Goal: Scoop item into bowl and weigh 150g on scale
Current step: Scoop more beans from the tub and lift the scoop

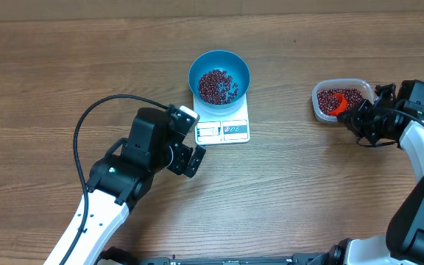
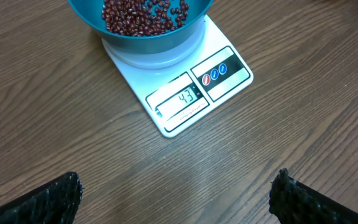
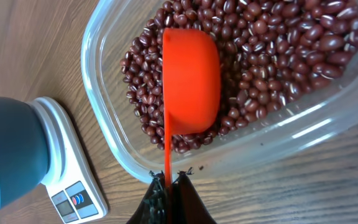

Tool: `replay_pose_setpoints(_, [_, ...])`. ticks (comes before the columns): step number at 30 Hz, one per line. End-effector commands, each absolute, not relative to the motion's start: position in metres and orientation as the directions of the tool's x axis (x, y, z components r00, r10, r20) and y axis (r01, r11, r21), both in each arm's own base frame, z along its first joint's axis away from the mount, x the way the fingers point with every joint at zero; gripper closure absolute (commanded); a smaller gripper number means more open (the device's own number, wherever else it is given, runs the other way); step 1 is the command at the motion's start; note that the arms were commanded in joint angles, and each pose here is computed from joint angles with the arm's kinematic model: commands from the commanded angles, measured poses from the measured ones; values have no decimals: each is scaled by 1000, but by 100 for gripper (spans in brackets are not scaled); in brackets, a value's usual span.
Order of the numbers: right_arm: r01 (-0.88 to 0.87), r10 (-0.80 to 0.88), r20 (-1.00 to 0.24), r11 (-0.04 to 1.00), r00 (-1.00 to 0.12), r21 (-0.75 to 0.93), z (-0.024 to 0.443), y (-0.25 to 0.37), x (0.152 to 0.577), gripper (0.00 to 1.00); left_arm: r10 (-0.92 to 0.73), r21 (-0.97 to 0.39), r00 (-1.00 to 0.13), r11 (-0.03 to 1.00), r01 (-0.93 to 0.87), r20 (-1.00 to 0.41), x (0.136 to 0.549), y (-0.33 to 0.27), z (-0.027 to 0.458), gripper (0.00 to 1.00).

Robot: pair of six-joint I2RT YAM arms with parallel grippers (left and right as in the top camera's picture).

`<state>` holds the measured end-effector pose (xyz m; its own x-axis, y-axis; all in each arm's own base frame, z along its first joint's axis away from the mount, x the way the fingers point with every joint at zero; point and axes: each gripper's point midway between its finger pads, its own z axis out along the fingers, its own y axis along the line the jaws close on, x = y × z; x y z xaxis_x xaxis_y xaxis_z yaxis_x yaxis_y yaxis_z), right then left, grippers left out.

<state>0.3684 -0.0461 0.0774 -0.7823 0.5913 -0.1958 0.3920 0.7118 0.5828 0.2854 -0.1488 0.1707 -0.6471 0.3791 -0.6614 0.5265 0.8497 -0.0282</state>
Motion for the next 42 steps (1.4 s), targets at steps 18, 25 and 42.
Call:
replay_pose_setpoints(18, [337, 537, -145, 694, -831, 636, 63, -10, 374, 96, 374, -29, -658, 857, 515, -653, 286, -146, 167, 0])
replay_pose_setpoints(25, [339, 569, -129, 641, -812, 689, 70, -20, 374, 96, 374, -29, -658, 857, 515, -653, 286, -146, 167, 0])
replay_pose_setpoints(42, [359, 670, -96, 508, -736, 783, 87, -66, 366, 96, 374, -29, -658, 857, 515, -653, 286, -146, 167, 1])
